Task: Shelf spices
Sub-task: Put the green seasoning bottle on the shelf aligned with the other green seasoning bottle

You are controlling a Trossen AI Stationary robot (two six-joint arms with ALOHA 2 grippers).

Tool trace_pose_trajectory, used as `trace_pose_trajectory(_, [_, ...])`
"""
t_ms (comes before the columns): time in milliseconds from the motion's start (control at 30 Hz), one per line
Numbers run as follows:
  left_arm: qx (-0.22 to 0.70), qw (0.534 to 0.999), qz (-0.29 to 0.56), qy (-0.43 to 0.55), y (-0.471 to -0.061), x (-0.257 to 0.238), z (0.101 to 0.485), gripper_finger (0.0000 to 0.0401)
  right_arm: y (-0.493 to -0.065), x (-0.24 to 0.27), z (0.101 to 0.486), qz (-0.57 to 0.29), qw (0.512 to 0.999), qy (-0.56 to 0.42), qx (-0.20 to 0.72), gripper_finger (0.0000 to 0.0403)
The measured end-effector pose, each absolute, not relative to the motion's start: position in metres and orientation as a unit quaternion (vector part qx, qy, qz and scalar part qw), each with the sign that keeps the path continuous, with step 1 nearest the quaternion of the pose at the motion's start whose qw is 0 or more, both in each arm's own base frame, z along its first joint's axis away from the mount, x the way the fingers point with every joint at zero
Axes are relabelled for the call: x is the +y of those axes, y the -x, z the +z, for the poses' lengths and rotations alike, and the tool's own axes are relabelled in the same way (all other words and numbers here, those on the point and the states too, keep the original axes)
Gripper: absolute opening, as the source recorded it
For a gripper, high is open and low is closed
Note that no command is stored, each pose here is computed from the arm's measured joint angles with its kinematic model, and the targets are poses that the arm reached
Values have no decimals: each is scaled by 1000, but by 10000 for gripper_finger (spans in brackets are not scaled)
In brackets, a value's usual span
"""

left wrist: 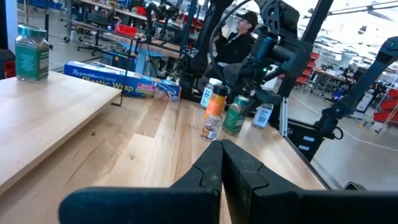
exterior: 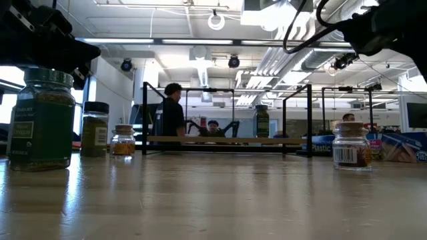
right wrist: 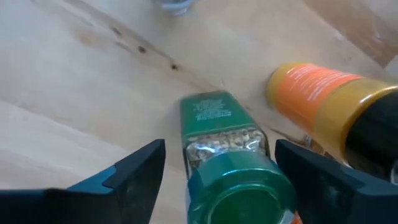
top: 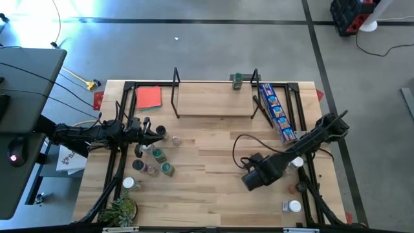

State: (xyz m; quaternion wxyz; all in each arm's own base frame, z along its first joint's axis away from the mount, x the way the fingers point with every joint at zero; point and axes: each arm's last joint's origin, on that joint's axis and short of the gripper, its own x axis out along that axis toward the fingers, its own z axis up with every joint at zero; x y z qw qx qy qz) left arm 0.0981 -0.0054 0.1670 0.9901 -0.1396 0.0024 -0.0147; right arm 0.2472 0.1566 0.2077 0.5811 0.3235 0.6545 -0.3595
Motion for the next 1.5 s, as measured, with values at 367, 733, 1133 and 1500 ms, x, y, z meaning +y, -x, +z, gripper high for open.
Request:
trace_pose_trajectory(367, [2,990,-15,143,-98,-5,167,1,-249,161,209,-301,601,-303,675,186])
trace_pose_trajectory(733, [1,988,-15,156,-98,-5,167,1,-288,160,283,-213,662,-366,618,186])
trace_pose_trajectory(1133, [1,988,-15,156,-98,-5,167,1,-312,55,372,-209,757,-189,589,186])
trace_pose_trajectory(1500, [-12,988,-11,156,-98,-5,169,1,-325,-64,357,-111,741,81,657,186])
